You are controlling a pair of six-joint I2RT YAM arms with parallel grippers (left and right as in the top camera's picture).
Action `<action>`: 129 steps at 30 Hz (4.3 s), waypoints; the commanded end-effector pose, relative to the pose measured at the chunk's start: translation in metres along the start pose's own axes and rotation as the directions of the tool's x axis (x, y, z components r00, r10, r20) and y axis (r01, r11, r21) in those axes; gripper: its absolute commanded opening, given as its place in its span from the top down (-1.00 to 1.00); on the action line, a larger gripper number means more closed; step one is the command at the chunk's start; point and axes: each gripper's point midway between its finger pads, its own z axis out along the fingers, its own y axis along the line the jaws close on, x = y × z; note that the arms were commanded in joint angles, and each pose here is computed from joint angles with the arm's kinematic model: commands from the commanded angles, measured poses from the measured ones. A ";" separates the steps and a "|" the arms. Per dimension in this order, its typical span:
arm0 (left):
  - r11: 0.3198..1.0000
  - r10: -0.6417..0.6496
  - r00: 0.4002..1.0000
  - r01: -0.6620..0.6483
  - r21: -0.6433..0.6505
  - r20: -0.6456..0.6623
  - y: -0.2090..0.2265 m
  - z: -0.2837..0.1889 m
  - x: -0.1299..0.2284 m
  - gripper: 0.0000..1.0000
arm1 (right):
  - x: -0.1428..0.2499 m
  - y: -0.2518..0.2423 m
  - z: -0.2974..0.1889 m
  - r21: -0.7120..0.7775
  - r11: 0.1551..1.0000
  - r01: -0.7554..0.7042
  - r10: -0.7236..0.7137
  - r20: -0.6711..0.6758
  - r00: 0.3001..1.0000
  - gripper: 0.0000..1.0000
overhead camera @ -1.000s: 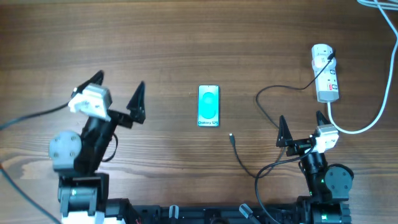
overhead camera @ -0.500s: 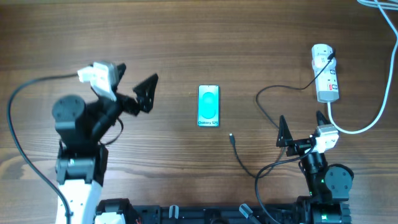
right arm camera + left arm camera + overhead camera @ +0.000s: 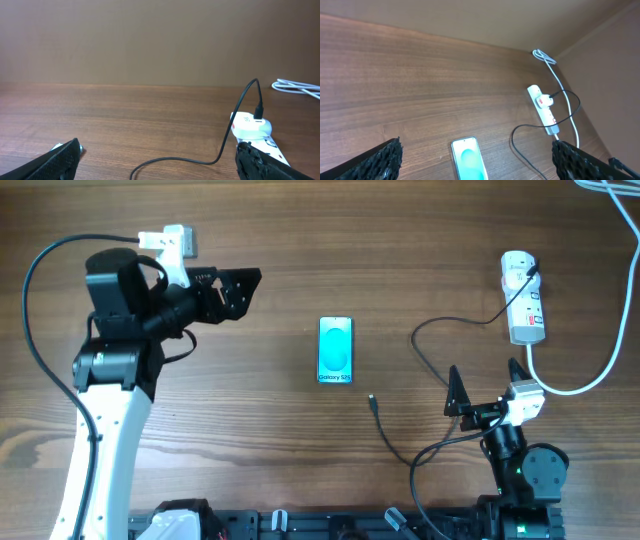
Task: Plug charger to phone and switch on socket
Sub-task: 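Move the left gripper forward over the Galaxy S25 phone, then lower the left gripper and close it on the phone's top edge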
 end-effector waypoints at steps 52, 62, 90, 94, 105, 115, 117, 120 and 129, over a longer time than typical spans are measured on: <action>0.752 -0.397 0.751 -0.063 -0.656 -0.527 0.017 0.151 0.144 -1.00 | 0.000 -0.003 0.000 0.017 1.000 0.012 -0.012 0.004 1.000 -1.00; 0.816 -0.328 0.699 -0.130 -0.563 -0.636 -0.003 0.174 0.180 -1.00 | 0.000 -0.003 0.000 0.017 1.000 0.012 -0.012 0.004 1.000 -0.99; 0.816 -0.320 0.614 -0.208 -0.539 -0.721 0.006 0.196 0.235 -1.00 | 0.000 -0.003 0.000 0.017 1.000 0.012 -0.012 0.004 1.000 -0.99; 0.817 -0.318 0.609 -0.214 -0.536 -0.727 0.005 0.197 0.239 -1.00 | 0.000 -0.003 0.000 0.017 1.000 0.012 -0.012 0.004 1.000 -1.00; 0.815 -0.316 0.611 -0.217 -0.537 -0.726 0.006 0.197 0.239 -1.00 | 0.000 -0.003 0.000 0.017 1.000 0.012 -0.012 0.004 1.000 -0.99; 0.815 -0.316 0.611 -0.217 -0.537 -0.726 0.006 0.197 0.239 -1.00 | 0.000 -0.003 0.000 0.017 1.000 0.012 -0.012 0.004 1.000 -1.00; 0.816 -0.316 0.611 -0.217 -0.536 -0.726 0.006 0.197 0.239 -1.00 | 0.000 -0.003 0.000 0.017 1.000 0.012 -0.012 0.004 1.000 -0.99; 0.815 -0.316 0.609 -0.217 -0.537 -0.727 0.006 0.197 0.239 -1.00 | 0.000 -0.003 0.000 0.017 1.000 0.012 -0.012 0.004 1.000 -0.99; 0.830 -0.283 0.594 -0.241 -0.502 -0.753 0.005 0.197 0.240 -1.00 | 0.000 -0.003 0.000 0.017 1.000 0.012 -0.012 0.004 1.000 -0.99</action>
